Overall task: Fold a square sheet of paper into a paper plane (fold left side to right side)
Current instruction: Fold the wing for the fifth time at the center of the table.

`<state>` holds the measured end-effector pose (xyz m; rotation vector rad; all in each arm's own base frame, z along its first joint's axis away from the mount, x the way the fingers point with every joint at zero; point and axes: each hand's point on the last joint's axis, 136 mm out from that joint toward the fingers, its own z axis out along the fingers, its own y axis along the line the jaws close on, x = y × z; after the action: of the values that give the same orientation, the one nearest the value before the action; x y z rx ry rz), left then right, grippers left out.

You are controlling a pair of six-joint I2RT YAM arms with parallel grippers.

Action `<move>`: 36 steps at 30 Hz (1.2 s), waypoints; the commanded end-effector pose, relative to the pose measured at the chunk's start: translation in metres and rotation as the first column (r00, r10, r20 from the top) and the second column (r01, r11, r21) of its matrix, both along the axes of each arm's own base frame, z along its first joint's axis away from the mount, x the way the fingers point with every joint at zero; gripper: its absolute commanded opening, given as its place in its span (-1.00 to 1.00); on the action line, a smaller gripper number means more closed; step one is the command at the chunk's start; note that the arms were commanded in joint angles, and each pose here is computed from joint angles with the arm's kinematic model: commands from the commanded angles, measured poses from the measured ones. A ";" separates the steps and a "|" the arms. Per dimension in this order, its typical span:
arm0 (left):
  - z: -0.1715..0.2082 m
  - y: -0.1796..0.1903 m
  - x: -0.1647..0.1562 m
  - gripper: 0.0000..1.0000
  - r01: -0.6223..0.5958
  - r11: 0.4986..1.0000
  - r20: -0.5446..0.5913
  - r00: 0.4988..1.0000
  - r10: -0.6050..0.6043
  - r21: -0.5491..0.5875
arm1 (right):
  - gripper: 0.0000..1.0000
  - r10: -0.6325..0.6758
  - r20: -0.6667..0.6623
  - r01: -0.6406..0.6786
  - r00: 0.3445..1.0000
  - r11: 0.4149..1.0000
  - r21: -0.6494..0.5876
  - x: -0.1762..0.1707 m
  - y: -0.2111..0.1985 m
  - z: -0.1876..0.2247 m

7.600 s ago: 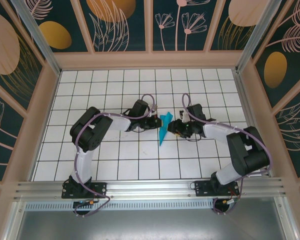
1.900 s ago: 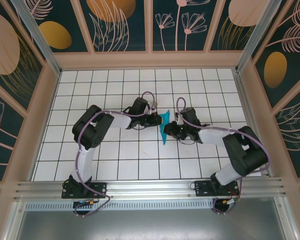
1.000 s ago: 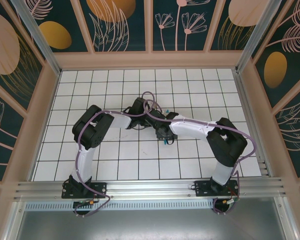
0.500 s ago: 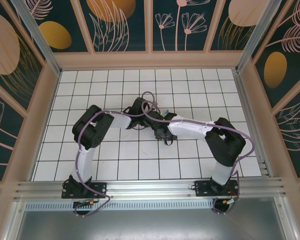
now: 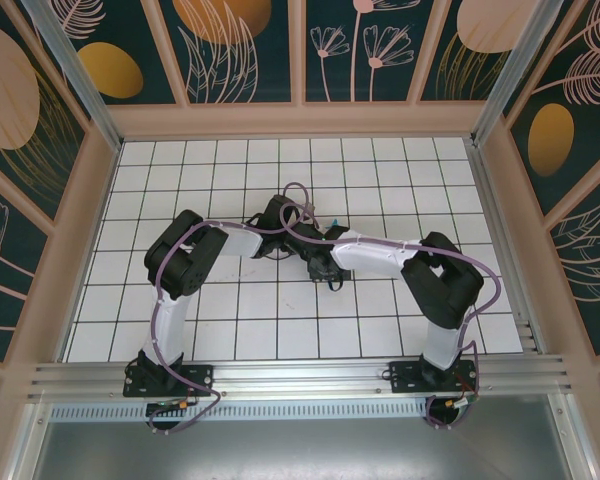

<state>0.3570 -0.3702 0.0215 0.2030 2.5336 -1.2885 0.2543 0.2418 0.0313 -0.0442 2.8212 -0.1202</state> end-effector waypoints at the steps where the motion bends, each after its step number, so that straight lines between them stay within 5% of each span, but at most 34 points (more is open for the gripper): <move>1: -0.013 0.016 0.007 -1.00 -0.031 0.998 0.009 1.000 0.030 0.052 | -0.59 0.003 -0.005 -0.004 1.000 0.999 -0.048 -0.002 -0.007 0.000; 27: -0.015 0.017 0.008 -1.00 -0.034 0.997 0.013 0.999 0.033 0.068 | -0.81 -0.006 -0.032 0.002 0.999 0.993 -0.119 -0.020 -0.019 -0.011; 36: -0.015 0.017 0.008 -1.00 -0.032 0.997 0.010 0.999 0.031 0.067 | -0.73 -0.001 -0.020 -0.001 1.000 0.995 -0.101 -0.018 -0.014 -0.006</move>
<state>0.3567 -0.3703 0.0214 0.2178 2.5293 -1.2846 0.2482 0.2353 0.0300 -0.0370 2.8012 -0.1920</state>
